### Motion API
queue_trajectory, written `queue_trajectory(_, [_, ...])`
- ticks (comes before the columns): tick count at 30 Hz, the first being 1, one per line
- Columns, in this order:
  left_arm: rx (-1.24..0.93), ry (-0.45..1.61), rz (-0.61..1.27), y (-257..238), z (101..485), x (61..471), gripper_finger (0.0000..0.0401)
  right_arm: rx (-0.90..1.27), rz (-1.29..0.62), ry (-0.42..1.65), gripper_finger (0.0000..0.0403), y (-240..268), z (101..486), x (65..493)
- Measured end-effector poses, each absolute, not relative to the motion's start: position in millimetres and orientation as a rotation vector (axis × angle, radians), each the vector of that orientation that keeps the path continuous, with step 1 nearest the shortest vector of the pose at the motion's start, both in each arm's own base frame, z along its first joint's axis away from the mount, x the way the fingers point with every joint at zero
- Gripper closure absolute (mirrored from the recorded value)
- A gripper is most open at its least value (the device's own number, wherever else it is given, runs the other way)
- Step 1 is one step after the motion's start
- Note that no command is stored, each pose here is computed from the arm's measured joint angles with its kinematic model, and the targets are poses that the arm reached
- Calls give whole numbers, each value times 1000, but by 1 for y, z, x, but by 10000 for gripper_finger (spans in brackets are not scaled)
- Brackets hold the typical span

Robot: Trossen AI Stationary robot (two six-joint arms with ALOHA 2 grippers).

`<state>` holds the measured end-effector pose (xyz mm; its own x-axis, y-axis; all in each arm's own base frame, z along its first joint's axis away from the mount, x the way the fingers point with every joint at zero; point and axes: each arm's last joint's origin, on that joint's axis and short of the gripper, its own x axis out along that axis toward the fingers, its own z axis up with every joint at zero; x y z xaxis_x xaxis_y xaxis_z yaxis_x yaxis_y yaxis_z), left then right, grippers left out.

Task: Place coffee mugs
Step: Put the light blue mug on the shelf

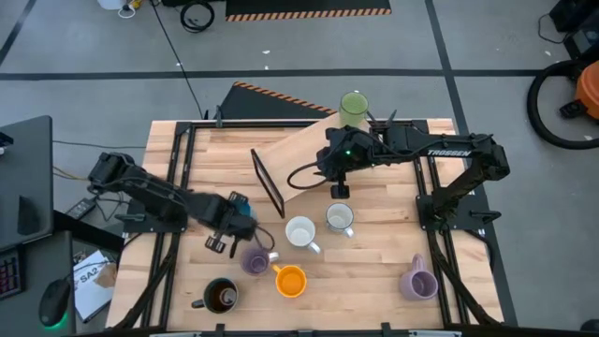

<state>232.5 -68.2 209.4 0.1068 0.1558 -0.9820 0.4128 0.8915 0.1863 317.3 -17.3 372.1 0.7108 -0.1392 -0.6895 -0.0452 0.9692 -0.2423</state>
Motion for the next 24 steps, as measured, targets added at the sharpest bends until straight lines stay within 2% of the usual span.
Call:
queue_trajectory(5, [397,1476,-245,-58,235,231,370,-251,-54,789,288,-18,372,317])
queue_trajectory(15, [282,1211,-217,-36,349,222,369,-278,-122,806,288,-22,373,313])
queue_trajectory(20, [333,1051,-199,-23,388,221,372,-316,-173,830,288,-24,376,306])
queue_trajectory(24, [430,927,-138,-8,400,231,370,-335,-195,828,288,-26,381,300])
